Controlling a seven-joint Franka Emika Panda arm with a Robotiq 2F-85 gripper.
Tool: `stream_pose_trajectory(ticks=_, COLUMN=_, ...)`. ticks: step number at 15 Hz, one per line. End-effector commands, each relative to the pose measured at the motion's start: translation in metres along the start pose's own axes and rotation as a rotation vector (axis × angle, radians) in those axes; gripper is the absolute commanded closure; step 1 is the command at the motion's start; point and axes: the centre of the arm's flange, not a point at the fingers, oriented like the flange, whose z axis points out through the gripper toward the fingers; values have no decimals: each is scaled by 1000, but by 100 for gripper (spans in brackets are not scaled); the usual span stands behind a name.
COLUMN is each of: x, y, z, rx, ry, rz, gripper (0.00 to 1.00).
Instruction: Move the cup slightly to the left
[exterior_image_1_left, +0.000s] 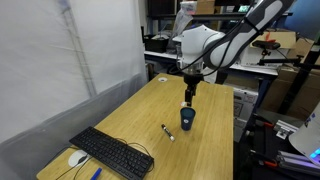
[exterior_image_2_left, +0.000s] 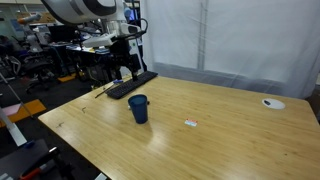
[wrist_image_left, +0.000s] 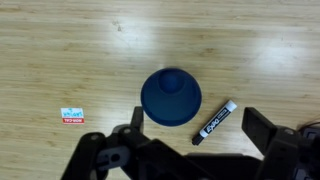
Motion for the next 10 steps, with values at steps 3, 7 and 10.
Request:
stream_pose_trajectory(ticks=3, x=-33, y=13, z=-25, rx=-9, ry=-6, rz=61, gripper=0)
stream_pose_trajectory(ticks=7, x=-51, y=22, z=-32, rx=-12, ry=-10, rz=92, gripper=0)
stream_pose_trajectory(ticks=10, x=-63, y=24, z=-37, rx=-13, ry=-7, rz=101, gripper=0)
